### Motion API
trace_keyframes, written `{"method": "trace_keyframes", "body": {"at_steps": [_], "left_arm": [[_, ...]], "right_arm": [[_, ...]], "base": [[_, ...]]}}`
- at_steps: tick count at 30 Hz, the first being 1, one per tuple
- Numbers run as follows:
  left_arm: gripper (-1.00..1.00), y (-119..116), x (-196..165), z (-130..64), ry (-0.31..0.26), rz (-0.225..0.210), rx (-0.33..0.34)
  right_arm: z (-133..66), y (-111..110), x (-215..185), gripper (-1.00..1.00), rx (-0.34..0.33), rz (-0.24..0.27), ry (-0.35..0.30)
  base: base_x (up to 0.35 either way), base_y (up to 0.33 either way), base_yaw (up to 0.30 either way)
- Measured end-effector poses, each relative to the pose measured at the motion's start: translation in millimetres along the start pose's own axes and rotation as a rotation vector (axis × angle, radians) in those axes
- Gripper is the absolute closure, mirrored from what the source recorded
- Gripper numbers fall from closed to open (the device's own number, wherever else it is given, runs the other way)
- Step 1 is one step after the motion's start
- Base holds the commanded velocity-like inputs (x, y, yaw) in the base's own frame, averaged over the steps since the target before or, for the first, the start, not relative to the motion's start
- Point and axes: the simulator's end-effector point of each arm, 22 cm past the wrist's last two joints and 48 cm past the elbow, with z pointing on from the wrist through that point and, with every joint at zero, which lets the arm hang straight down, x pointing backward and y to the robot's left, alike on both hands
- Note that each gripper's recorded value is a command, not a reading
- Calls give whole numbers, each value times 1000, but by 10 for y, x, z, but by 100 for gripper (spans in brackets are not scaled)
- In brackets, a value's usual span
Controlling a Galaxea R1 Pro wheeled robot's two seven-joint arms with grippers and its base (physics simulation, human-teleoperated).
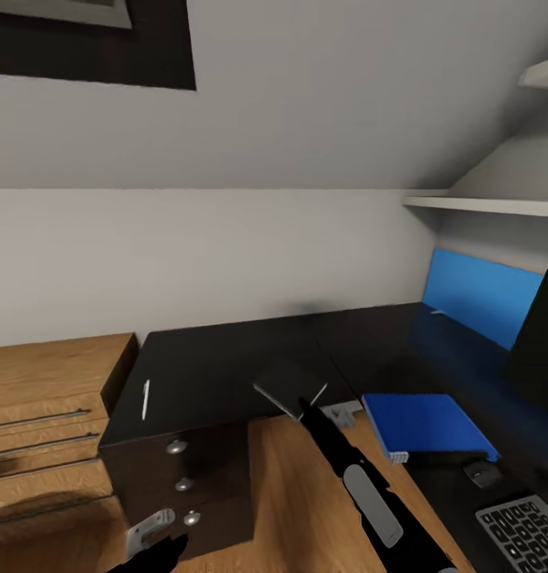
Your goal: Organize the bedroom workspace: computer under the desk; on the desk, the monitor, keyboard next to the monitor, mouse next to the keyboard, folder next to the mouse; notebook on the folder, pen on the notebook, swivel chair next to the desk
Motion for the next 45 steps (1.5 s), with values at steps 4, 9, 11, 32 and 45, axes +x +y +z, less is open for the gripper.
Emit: {"method": "trace_keyframes", "body": {"at_steps": [4, 9, 11, 32, 45], "left_arm": [[-100, -2, -3, -4, -1, 0, 1], [-100, -7, -2, -4, -1, 1, 1], [-100, -7, -2, -4, -1, 2, 1], [-100, 7, 0, -3, 0, 4, -2], [-100, 8, 0, -3, 0, 3, -2]], "right_arm": [[-20, -32, -84, 100, 6, -3, -33], [-63, -121, -166, 100, 20, -11, -58], [-73, -163, -196, 100, 34, -9, -67], [-239, -419, -744, 100, 97, 30, -201], [-266, -503, -839, 100, 113, 87, -226]], "base": [[-54, 0, -288], [-8, 0, -291], [-2, 0, -293], [0, 0, -293], [0, 0, -64]]}}
